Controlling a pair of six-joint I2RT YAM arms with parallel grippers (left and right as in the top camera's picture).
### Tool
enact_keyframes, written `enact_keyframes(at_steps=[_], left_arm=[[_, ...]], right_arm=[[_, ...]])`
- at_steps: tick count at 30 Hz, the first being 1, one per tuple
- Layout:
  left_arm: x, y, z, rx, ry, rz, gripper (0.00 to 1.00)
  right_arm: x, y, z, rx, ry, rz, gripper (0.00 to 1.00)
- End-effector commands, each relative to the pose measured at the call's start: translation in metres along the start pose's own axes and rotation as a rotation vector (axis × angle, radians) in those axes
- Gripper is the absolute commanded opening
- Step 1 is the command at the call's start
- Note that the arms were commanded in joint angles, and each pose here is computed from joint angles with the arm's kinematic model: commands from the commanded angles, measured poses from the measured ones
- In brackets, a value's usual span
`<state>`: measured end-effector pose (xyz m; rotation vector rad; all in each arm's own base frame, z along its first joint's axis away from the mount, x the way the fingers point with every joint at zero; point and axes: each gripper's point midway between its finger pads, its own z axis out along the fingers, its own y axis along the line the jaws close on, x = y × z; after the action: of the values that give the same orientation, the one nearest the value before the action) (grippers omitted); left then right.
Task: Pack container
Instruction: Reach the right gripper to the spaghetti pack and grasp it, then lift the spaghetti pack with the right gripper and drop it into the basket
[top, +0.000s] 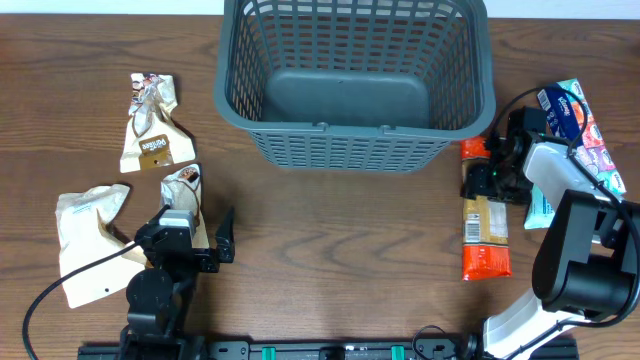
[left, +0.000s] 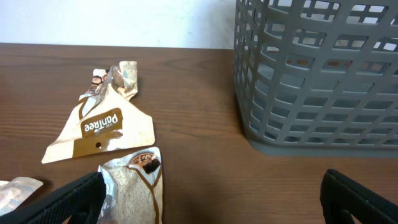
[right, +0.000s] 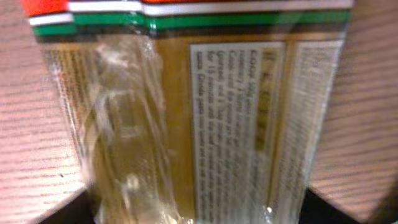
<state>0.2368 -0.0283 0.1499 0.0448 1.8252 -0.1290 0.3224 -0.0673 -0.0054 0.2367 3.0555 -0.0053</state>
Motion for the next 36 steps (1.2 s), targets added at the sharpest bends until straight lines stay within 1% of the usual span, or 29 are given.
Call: enact_keyframes(at_steps=[1,4,6,10,12,15,17,20,22,26,30,32,35,36], left_arm=[[-0.012,0.001,-0.003,-0.008,-0.025,0.009,0.99],[-0.012,0.001,-0.003,-0.008,-0.025,0.009,0.99],[-0.012,0.001,-0.003,-0.008,-0.025,0.009,0.99],[-0.012,0.001,-0.003,-0.008,-0.025,0.009,0.99],[-0.012,0.001,-0.003,-0.008,-0.024,0.009,0.99],[-0.012,0.001,-0.003,-0.008,-0.024,0.009,0.99],[-0.012,0.001,-0.003,-0.008,-0.024,0.009,0.98],[-0.012,0.001,-0.003,-0.008,-0.024,0.009,0.99],[-0.012,0.001,-0.003,-0.008,-0.024,0.009,0.99],[-0.012,0.001,-0.003,-0.008,-0.024,0.009,0.99],[-0.01,0.001,-0.003,-0.008,-0.017,0.009,0.99],[-0.009,0.001,-0.003,-0.008,-0.013,0.009,0.98],[-0.007,0.001,-0.003,-0.009,-0.006,0.009,0.99],[-0.006,0.001,-0.003,-0.009,-0.002,0.01,0.98]], right_arm=[[0.017,0.0,0.023,-0.013,0.078,0.017,0.42],[0.016,0.0,0.023,-0.012,0.076,0.023,0.22],[0.015,0.0,0.023,-0.012,0.073,0.025,0.01],[0.009,0.0,0.014,-0.012,0.066,0.052,0.01],[0.0,0.0,0.003,-0.014,0.045,0.062,0.01],[-0.023,-0.001,-0.028,-0.012,-0.023,0.061,0.01],[-0.042,-0.002,-0.057,-0.01,-0.088,0.06,0.01],[-0.072,-0.004,-0.113,-0.005,-0.224,0.057,0.01],[-0.091,-0.005,-0.16,-0.001,-0.346,0.055,0.01],[-0.114,-0.005,-0.257,0.007,-0.599,0.052,0.01],[-0.115,-0.002,-0.341,0.01,-0.81,0.041,0.01],[-0.112,0.007,-0.384,-0.002,-0.921,0.0,0.01],[-0.105,0.036,-0.436,-0.039,-1.072,-0.16,0.01],[-0.101,0.051,-0.452,-0.057,-1.121,-0.24,0.01]])
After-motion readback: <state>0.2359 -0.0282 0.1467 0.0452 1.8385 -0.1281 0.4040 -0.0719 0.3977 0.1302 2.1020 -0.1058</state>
